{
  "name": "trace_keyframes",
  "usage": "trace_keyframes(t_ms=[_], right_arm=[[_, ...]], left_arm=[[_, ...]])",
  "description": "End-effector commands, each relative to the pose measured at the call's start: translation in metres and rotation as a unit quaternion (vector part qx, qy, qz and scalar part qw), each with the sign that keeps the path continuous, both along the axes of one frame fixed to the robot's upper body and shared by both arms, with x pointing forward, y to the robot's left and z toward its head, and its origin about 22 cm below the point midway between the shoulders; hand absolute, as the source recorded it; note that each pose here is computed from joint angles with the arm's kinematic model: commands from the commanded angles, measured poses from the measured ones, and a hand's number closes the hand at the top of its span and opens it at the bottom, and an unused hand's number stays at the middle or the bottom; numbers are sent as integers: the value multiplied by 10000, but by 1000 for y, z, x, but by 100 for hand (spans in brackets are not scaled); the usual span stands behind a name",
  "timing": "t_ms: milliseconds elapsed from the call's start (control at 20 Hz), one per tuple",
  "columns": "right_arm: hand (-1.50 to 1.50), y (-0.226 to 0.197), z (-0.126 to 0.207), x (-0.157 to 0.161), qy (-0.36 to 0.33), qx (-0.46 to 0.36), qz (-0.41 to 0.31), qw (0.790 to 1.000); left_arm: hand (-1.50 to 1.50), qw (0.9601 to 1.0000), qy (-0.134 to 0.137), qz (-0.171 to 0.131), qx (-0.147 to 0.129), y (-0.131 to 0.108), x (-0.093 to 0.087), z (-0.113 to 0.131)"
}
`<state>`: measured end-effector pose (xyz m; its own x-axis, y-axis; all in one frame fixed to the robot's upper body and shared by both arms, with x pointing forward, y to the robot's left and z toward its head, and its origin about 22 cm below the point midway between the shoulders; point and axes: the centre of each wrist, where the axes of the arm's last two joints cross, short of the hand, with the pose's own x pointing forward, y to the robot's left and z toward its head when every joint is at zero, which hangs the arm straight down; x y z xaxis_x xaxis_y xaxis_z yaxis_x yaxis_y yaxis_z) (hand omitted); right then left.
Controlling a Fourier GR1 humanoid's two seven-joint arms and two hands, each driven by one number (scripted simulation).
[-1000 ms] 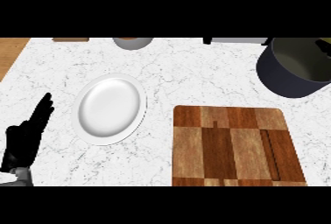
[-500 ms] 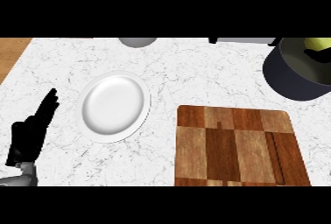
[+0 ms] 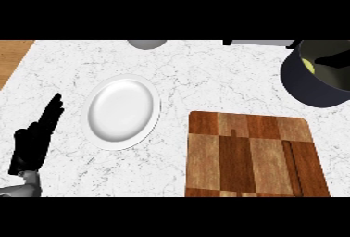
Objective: Pick the lemon from the cutting board and place it in the pot
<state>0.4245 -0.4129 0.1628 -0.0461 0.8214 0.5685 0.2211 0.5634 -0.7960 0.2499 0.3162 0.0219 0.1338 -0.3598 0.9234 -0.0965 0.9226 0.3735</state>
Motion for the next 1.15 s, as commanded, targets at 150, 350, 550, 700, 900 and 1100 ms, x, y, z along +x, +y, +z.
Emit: trace_keyframes(t_ms=[150,350,550,700,900,1100], right_arm=[[-150,15,10,10,-1311,1531,233,9792],[-150,-20,33,-4,-1579,2270,253,9607],[-150,-37,30,-14,-1141,2676,373,9560],[-150,-69,15,-39,-1121,2850,471,9508],[-150,-88,11,-55,-1174,3183,583,9389],[-150,-130,1,-97,-1178,3187,554,9389]], left_arm=[[0,10000,-8,72,69,-5,5,8],[0,9999,67,137,-27,13,0,7],[0,9998,52,187,-28,10,-8,-3],[0,9998,98,185,-24,-7,-7,5],[0,9997,88,242,-16,-3,-5,-4],[0,9994,160,310,32,20,-21,4]])
